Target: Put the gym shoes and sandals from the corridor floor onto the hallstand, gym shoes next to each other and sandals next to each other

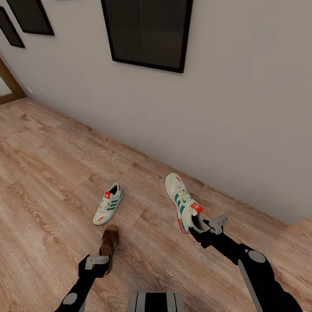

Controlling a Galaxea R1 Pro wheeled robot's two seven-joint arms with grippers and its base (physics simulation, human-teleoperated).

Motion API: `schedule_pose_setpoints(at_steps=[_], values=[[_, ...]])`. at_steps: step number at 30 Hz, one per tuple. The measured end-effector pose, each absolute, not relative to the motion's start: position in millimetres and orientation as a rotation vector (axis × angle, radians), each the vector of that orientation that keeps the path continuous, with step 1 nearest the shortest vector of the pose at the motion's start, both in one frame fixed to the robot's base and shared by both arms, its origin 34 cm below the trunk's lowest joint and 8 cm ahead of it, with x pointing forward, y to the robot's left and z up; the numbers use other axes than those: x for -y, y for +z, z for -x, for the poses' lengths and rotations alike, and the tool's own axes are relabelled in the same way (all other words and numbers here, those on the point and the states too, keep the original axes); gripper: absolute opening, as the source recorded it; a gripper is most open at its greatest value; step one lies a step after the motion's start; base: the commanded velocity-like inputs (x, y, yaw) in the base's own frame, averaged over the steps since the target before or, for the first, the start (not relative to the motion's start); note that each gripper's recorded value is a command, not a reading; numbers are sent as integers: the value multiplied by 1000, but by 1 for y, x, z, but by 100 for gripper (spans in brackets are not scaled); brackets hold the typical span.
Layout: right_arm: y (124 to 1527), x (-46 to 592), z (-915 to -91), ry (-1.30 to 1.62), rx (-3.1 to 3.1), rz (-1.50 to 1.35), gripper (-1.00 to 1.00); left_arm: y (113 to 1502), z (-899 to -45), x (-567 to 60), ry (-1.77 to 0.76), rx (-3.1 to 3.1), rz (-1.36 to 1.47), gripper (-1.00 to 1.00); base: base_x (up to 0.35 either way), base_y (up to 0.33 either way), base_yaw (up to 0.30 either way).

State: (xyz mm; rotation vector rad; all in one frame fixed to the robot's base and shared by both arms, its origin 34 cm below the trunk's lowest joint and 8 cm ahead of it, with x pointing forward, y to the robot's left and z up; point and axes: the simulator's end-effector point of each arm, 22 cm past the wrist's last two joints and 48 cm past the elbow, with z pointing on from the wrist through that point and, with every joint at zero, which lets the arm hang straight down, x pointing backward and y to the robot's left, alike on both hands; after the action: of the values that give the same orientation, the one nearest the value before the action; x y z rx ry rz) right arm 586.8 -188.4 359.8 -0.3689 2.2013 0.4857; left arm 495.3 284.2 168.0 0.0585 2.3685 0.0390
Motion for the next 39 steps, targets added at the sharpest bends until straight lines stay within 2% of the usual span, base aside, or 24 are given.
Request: schedule_pose_setpoints(at_steps=[16, 39], values=[[331, 188, -578, 503, -2256, 358, -100, 147, -483, -254, -22, -2410, -43, 100, 0, 0, 0], [295, 188, -564, 523, -2323, 347, -100, 119, -457, -261, -3, -2480, -18, 100, 0, 0, 0]])
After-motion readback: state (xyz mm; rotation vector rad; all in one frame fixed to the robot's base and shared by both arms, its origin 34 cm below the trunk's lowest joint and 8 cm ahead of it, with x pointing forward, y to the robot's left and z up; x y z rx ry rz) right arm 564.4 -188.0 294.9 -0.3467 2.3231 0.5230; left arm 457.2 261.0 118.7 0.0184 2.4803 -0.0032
